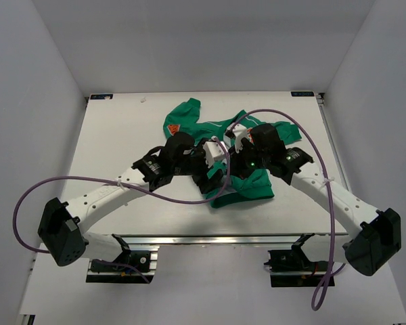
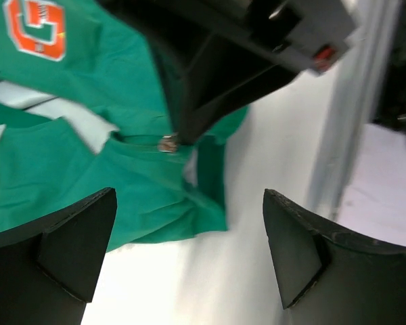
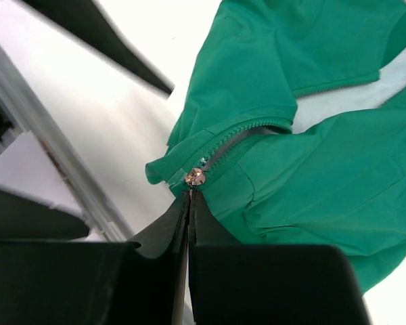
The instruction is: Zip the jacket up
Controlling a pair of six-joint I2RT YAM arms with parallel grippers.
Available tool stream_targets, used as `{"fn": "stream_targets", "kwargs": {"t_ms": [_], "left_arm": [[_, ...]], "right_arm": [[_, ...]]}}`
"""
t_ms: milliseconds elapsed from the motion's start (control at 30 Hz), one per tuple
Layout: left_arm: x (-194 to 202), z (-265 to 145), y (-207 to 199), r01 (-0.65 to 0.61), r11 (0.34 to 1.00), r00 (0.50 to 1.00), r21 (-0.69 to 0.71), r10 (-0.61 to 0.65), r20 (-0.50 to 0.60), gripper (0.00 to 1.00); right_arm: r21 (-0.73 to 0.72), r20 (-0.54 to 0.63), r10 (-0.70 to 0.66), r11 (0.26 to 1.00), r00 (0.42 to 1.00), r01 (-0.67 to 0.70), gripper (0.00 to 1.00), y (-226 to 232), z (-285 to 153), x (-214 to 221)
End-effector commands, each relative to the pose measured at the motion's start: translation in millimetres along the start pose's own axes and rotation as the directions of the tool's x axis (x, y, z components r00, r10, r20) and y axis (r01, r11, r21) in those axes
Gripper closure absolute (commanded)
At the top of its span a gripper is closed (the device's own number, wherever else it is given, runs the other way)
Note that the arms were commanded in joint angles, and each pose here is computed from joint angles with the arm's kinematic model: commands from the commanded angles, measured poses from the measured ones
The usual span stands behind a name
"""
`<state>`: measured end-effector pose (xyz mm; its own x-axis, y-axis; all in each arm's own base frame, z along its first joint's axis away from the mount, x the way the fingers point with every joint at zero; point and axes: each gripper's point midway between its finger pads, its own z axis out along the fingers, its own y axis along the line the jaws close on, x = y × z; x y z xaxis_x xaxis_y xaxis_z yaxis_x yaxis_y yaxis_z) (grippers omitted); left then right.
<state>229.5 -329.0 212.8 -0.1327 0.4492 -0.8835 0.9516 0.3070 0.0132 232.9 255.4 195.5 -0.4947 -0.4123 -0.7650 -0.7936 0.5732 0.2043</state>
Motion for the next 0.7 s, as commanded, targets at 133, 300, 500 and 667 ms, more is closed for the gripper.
{"fn": "stream_targets", "kwargs": {"t_ms": [133, 300, 500, 667], "left_arm": [[-1, 6, 30, -0.155, 0.975, 0.986, -0.156, 0.143, -0.087, 0.02], [7, 19, 41, -0.206, 0.954, 0.971, -0.218, 0.171, -0.168, 0.05], [2, 25, 30, -0.224, 0.957, 0.969, -0.187, 0.199, -0.146, 0.16], [10, 30, 22, -0.256, 0.949, 0.958, -0.183, 0.224, -0.181, 0.17]], "right_arm": [[-0.112, 0.006, 0.040, 0.993, 0.999, -0.039, 1.00, 15, -12, -23], [-0.135, 0.004, 0.078, 0.988, 0.997, -0.077, 1.00, 17, -15, -30], [-0.150, -0.012, 0.116, 0.982, 0.993, -0.117, 1.00, 15, -15, -32], [-0.184, 0.002, 0.180, 0.967, 0.984, -0.177, 1.00, 13, -20, -43]]}}
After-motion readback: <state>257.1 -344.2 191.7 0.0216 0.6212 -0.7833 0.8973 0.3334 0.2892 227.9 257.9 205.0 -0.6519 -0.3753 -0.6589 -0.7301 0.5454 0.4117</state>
